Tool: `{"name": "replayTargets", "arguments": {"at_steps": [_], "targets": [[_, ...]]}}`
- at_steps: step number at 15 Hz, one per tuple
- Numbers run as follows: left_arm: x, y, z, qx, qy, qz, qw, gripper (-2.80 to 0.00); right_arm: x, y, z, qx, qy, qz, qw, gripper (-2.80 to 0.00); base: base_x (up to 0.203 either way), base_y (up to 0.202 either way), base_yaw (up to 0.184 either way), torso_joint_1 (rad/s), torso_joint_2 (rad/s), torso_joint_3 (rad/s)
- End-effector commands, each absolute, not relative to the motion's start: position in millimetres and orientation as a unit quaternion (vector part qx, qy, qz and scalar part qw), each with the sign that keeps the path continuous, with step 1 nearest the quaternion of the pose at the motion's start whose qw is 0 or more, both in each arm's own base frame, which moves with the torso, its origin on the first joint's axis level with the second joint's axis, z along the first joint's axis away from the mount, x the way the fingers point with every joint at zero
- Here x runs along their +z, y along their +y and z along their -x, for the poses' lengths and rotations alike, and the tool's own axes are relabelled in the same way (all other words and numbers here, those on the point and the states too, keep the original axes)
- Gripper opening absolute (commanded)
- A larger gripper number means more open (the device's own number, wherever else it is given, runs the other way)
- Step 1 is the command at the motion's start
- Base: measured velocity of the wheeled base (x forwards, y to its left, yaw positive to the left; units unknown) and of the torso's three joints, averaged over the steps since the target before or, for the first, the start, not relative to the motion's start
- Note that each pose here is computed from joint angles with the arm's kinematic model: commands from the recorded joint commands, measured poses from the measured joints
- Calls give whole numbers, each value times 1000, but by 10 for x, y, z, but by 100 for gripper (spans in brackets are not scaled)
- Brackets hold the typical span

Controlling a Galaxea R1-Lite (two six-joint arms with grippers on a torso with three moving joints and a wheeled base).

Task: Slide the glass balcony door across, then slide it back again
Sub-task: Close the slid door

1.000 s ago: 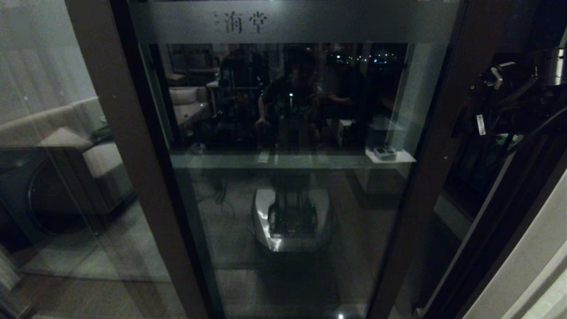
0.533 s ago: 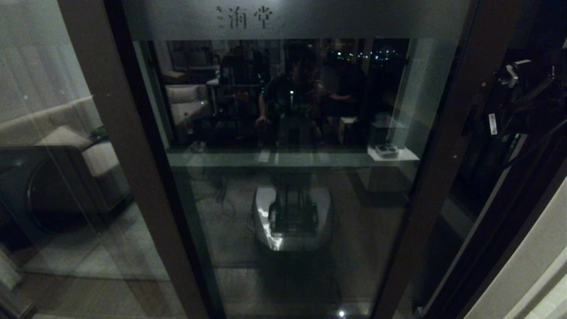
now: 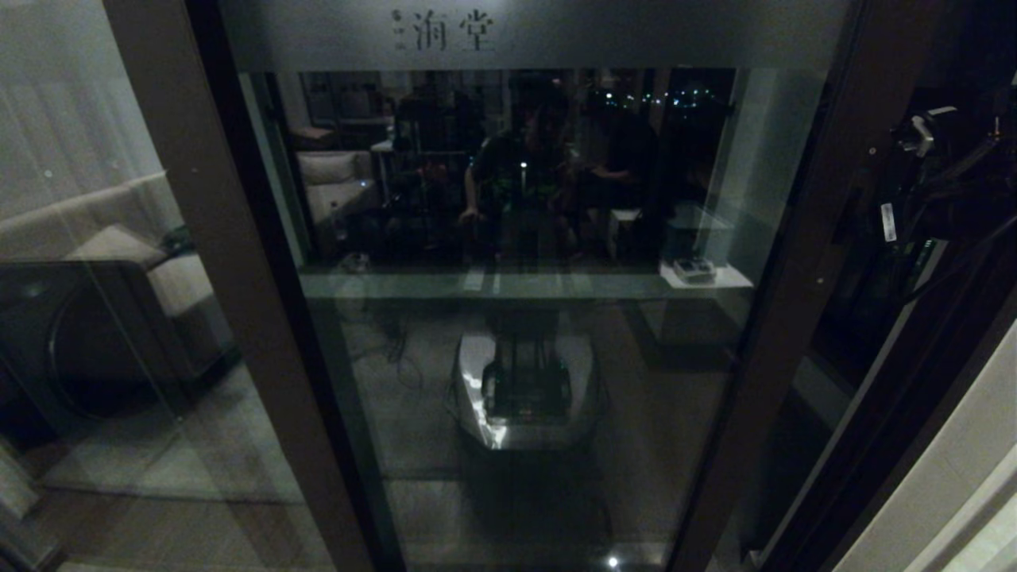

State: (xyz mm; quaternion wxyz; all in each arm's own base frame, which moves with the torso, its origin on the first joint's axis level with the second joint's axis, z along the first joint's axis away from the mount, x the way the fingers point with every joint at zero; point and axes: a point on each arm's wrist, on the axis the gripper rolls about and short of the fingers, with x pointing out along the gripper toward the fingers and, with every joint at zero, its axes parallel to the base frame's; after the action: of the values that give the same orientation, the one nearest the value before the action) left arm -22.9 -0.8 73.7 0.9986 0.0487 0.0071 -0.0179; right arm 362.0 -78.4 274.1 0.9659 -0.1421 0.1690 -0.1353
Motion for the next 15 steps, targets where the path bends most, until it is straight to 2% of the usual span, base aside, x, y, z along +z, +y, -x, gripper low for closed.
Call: {"name": "replayTargets", "arguments": {"at_steps": [1, 15], "targets": [[733, -8, 228, -18, 8, -49, 999, -280, 2717, -842, -3652, -149, 174, 143, 963, 0, 0, 0, 0, 0, 0, 0], [731, -8, 228, -18, 8, -49, 999, -280, 2704, -1022, -3635, -177, 179, 141, 958, 0, 0, 0, 0, 0, 0, 0]]}}
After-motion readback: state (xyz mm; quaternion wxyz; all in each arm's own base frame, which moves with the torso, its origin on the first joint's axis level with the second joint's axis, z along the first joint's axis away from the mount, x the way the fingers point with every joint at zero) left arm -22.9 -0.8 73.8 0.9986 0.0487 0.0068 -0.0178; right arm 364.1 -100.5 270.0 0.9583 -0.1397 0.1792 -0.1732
